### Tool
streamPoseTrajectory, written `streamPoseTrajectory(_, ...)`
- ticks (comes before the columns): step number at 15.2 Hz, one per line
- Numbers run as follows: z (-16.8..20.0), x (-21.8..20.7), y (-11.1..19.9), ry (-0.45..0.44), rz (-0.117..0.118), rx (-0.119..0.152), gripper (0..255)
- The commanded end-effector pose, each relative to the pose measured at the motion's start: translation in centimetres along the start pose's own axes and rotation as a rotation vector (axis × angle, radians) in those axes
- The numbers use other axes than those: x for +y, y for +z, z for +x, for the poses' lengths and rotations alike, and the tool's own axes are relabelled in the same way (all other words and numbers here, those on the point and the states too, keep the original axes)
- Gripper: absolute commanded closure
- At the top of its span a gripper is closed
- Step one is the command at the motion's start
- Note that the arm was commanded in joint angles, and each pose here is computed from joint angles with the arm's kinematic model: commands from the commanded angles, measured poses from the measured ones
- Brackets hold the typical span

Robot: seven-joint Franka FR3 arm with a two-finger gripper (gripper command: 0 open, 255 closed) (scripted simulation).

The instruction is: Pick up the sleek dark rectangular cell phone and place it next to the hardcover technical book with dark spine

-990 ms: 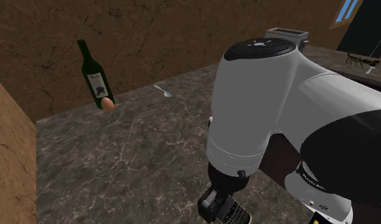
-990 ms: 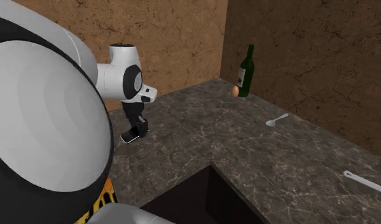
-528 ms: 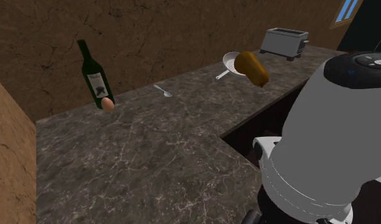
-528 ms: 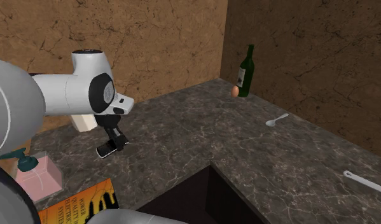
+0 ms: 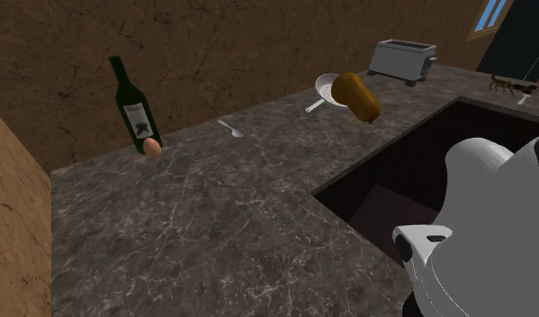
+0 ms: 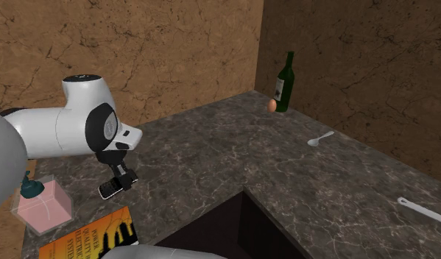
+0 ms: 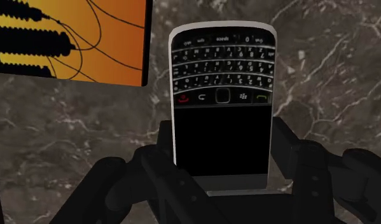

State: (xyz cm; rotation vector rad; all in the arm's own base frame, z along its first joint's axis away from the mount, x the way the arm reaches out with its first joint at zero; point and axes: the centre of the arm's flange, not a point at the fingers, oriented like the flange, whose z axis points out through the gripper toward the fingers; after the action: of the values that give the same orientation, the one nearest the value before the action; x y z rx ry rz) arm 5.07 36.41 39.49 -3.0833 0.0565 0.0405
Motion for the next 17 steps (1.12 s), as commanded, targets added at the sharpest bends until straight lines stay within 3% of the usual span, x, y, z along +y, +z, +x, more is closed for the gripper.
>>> streamPoseTrajectory(1,0.1,0.1,1.1,0.000,0.001,0.000,255)
streamPoseTrajectory(9,0.2,0.3,5.1,0.000,0.001,0.000,255)
streamPoseTrajectory(17,0.2,0.3,5.1,0.000,0.001,0.000,255)
